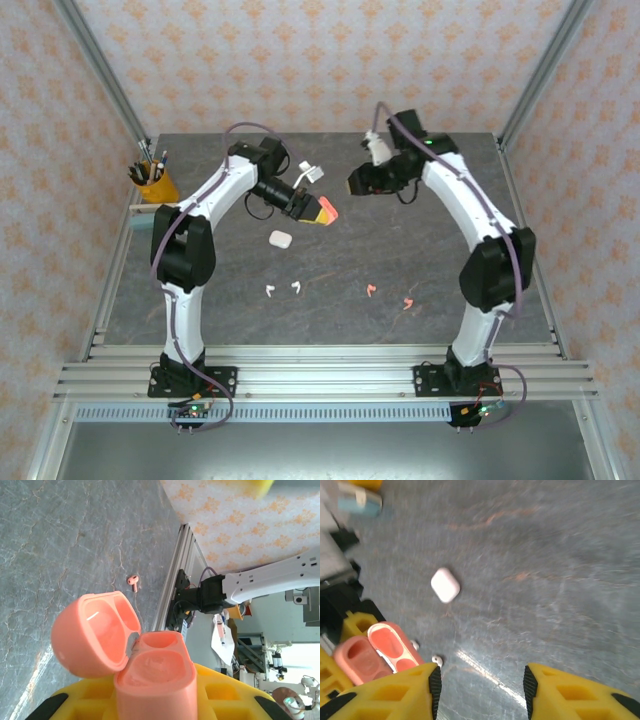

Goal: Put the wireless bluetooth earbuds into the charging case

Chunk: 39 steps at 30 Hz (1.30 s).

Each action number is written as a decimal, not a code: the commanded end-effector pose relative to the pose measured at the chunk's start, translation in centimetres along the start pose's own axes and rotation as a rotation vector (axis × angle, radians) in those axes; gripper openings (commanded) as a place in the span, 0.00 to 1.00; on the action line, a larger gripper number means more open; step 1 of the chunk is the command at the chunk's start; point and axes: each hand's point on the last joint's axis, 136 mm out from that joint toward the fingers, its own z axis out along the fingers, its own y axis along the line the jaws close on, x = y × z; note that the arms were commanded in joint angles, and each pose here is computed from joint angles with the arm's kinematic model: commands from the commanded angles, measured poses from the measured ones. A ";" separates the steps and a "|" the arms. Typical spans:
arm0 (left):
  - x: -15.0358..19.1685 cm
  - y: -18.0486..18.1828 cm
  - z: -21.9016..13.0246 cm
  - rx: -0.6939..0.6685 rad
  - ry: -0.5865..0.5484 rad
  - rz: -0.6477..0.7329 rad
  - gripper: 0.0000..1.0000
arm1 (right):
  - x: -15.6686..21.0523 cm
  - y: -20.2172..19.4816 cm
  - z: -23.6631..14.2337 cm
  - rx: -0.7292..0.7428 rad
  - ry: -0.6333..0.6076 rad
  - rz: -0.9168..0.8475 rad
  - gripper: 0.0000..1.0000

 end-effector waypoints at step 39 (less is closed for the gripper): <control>-0.5 -4.7 -7.1 -0.699 -1.182 0.744 0.00 | 19.7 -7.2 4.3 0.624 0.202 0.633 0.51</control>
